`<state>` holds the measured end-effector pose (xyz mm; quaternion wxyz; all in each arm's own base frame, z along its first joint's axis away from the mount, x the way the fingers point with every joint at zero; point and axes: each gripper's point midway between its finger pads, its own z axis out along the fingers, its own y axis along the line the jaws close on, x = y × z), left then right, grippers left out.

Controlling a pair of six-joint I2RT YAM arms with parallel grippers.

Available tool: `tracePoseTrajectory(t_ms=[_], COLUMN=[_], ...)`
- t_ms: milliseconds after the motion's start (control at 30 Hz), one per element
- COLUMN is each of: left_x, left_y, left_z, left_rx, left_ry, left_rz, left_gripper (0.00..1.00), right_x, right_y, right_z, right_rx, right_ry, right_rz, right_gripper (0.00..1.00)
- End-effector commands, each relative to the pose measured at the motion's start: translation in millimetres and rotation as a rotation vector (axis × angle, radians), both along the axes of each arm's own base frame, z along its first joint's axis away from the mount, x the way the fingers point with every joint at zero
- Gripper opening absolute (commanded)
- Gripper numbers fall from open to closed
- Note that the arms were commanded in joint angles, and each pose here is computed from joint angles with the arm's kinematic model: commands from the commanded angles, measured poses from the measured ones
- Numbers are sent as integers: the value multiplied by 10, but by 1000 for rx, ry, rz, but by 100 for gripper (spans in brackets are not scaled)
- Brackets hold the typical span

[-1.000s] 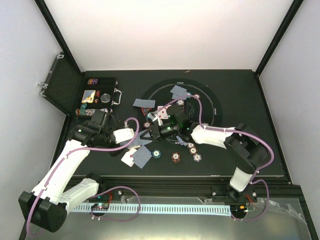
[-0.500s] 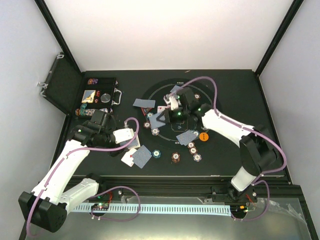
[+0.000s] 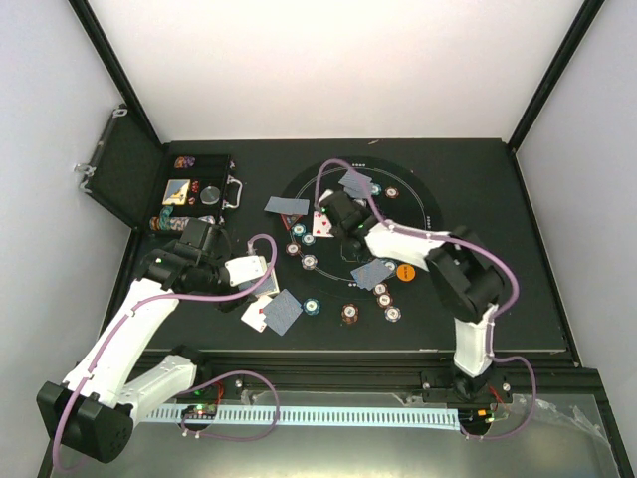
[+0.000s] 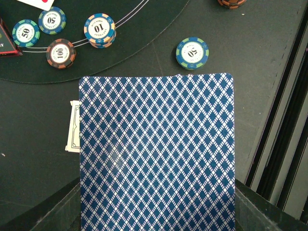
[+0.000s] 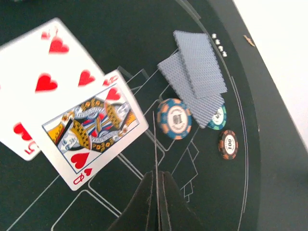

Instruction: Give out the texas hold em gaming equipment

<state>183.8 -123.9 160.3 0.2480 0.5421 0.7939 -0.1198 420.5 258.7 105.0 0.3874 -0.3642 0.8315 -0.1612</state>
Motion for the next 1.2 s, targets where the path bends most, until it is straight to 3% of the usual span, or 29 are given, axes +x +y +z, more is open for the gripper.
tracePoseTrajectory(t_ms=[0, 267, 333, 433, 500, 700, 867, 933, 1167], left_x=[56, 67, 69, 61, 56, 37, 28, 24, 14], left_y=[-17, -22, -18, -14, -11, -19, -17, -13, -4], left_z=[111, 127, 138, 148, 148, 158, 176, 178, 179], left_rx=[-12, -15, -14, -14, -13, -20, -22, -21, -18], left_ry=[-23, -23, -29, -36, -36, -31, -36, -37, -42], left_rz=[6, 8, 9, 6, 6, 4, 4, 4, 3], left_gripper=[2, 2, 2, 2, 2, 3, 3, 3, 3], right_x=[194, 83, 16, -140, -213, -251, -176, -179, -263], right_y=[-69, 9, 27, 47, 45, -19, -66, -104, -151], right_z=[-82, -615, -711, -786, -749, -416, 286, 527, 971], right_rx=[-291, -396, -383, -321, -269, -148, 85, 189, 478], right_ry=[-154, -85, -7, 84, 100, 52, -103, -145, -99], right_rz=[23, 54, 56, 72, 65, -29, -176, -229, -343], right_gripper=[1, 3, 17, 63, 77, 89, 92, 100, 100])
